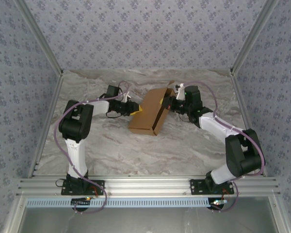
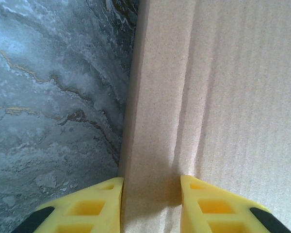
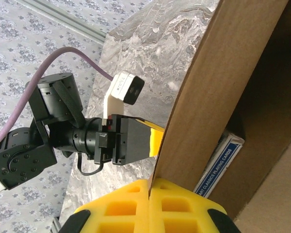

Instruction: Fold the paper box

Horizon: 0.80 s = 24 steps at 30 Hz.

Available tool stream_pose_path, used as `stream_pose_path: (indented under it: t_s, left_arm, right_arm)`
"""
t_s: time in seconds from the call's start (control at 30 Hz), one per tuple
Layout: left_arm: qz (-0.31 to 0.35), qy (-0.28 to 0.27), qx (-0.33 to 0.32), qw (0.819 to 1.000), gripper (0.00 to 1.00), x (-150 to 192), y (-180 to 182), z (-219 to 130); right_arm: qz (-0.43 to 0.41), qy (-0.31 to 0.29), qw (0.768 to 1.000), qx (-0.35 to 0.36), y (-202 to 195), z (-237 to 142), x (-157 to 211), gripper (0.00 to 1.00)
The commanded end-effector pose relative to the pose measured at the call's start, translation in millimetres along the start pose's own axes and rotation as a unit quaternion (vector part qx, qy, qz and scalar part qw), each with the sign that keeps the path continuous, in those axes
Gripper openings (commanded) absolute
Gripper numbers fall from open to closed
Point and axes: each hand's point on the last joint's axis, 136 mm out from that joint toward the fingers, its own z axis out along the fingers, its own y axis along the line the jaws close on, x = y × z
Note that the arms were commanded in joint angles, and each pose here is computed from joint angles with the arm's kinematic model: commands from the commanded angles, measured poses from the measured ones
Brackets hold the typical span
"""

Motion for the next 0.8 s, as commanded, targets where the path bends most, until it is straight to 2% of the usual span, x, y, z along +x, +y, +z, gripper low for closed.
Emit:
stream_pose_path:
  t_s: [0.0,0.4,0.77]
  left_arm:
    - [-0.025,0.017,-0.007,1.0,0.21,17,9,2]
    - [-0.076,-0.008,0.018,0.997,0.14,14,22,-1]
    - [-0.097,-0.016,0.006,0.995,0.11,17,40,-5]
  right_arm:
    - [-0.05,-0.007,0.998,-0.038,30,2,-8,0.0]
    - [-0.058,-0.001,0.997,-0.047,46,12,-13,0.04]
    - [-0.05,0.01,0.999,0.005,25,10,-7,0.22]
